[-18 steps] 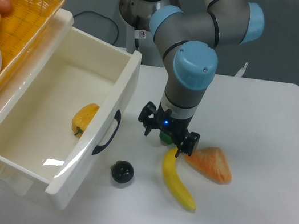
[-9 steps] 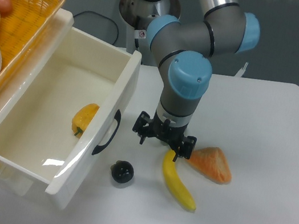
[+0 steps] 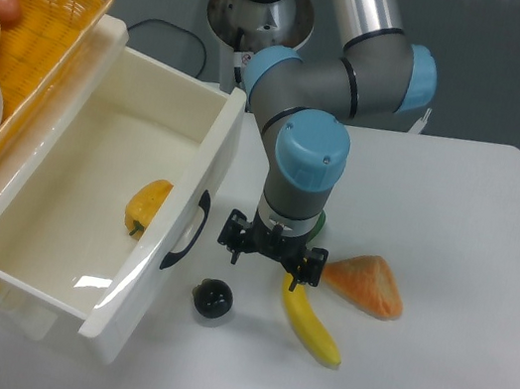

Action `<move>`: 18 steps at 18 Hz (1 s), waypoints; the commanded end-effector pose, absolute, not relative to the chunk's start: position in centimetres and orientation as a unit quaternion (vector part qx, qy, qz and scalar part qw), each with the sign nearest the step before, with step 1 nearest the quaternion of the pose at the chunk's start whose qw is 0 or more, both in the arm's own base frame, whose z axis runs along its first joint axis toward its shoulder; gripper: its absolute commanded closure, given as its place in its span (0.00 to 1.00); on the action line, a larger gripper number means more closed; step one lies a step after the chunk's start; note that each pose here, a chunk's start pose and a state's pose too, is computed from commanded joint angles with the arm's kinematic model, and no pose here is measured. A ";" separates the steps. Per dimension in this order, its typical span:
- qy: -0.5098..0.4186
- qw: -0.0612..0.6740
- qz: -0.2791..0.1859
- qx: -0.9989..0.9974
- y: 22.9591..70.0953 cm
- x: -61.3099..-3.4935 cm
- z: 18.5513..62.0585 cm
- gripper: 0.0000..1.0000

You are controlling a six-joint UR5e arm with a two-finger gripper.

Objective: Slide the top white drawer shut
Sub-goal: 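Move the gripper toward the open white drawer's front face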

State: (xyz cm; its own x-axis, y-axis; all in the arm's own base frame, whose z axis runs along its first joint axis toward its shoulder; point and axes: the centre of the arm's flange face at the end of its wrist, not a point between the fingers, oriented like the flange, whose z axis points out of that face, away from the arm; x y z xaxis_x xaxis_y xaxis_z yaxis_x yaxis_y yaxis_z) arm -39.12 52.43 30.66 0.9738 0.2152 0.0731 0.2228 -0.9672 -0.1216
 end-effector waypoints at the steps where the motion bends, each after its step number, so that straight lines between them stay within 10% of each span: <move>1: -0.109 0.065 -0.031 -0.991 52.6 -38.9 30.6 0.00; 18: -0.116 0.076 -0.071 -0.988 53.5 -37.7 29.0 0.00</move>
State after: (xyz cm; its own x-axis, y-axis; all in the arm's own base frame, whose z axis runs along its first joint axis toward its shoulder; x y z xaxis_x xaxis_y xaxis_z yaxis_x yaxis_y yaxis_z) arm -37.74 53.51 29.00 0.9633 0.2175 0.1571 0.2389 -0.9618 -0.1339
